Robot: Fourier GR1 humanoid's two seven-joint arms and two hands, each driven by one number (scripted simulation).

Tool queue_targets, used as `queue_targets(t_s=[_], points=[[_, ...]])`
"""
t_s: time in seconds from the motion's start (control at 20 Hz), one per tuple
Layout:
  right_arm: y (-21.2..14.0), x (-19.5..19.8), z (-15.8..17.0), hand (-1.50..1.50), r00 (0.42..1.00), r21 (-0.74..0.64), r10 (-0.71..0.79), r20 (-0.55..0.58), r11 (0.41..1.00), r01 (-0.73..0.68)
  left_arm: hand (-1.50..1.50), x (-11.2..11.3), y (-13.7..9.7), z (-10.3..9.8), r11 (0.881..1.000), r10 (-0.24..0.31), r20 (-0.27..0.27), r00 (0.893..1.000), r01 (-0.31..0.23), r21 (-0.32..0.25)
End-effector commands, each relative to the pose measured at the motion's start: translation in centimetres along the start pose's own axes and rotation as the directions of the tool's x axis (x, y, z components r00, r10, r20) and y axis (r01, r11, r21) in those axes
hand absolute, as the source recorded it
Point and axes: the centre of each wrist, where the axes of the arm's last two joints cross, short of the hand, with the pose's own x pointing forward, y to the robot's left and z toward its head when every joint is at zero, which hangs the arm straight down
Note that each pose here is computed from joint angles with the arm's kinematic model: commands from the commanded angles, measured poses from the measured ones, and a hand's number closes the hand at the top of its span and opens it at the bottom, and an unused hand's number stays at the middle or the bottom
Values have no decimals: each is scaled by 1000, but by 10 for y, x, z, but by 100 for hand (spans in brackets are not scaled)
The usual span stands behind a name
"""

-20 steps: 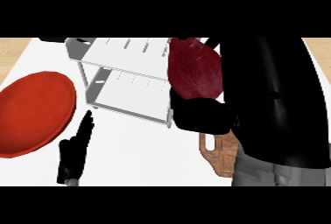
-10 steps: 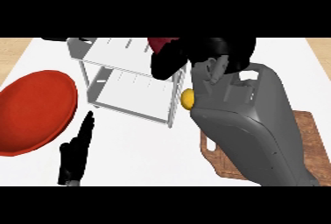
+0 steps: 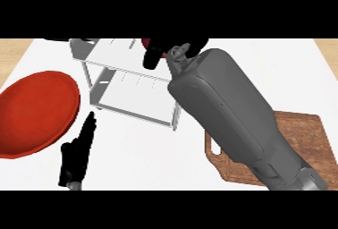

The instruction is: Pick the pear from the cutting board and place it in the tiered basket

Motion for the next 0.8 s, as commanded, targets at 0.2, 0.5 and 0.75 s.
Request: queue_targets(t_s=[0.2,0.5,0.75], points=[[39,5,-22,150,997,-5,-5,-82,1000,5,0,-22,-10,7,1000,0,-37,999,0,-5],[46,-30,-35,-150,917,38,-358,-175,928,369,0,0,-10,-5,999,-1,-25,1000,0,-37],[64,-42,-34,-150,839,-5,-517,-169,852,524,0,-11,9,-6,999,-15,-21,1000,14,-31]])
